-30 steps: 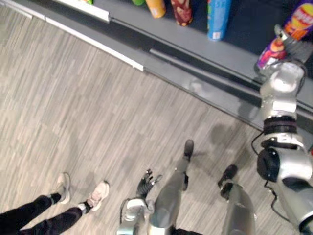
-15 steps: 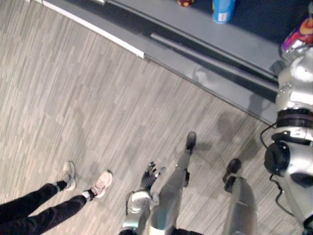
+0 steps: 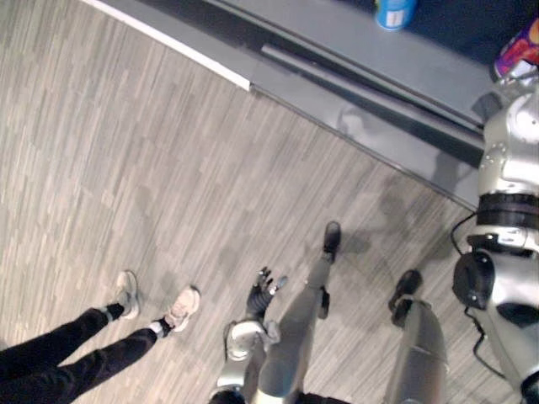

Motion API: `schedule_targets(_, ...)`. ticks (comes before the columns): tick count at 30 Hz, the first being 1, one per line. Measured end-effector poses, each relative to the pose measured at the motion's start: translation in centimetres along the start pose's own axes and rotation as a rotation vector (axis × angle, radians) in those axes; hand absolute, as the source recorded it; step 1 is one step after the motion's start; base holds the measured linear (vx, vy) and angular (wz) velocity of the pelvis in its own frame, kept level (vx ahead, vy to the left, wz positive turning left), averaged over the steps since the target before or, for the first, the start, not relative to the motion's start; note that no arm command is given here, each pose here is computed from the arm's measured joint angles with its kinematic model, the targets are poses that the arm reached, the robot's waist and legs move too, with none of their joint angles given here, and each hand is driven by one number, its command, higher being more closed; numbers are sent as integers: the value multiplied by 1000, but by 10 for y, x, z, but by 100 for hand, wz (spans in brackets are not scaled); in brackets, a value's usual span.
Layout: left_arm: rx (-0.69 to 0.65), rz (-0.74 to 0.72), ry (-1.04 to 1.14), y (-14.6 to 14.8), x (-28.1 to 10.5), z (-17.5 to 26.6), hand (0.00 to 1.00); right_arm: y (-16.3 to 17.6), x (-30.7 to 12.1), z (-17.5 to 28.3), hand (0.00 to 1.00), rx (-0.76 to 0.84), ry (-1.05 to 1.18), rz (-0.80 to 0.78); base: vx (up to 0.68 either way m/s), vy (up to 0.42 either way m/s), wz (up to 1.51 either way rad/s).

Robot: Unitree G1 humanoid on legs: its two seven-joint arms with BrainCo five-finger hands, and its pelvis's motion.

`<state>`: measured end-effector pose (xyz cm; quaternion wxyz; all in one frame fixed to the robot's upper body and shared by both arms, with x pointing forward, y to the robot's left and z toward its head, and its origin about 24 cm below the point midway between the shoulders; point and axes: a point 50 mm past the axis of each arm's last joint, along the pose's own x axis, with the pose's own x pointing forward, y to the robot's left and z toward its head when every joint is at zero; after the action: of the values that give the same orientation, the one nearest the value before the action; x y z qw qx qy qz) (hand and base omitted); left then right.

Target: Put the gum and the chips on the shelf.

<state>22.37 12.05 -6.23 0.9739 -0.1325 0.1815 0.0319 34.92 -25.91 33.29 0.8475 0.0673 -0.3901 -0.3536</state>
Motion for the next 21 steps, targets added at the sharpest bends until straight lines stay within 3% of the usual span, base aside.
schedule_targets(19, -62, 30, -3, 2, 0, 1, 0, 16, -39, -35, 100, -38, 76, 149, -2, -32, -5)
schedule_targets(20, -62, 30, -3, 3, 0, 1, 0, 17, -41, -37, 0, -45, 82, 157, 0, 0, 0)
schedule_targets(21, -61, 30, -3, 2, 0, 1, 0, 17, -42, -39, 0, -53, 87, 166, 0, 0, 0)
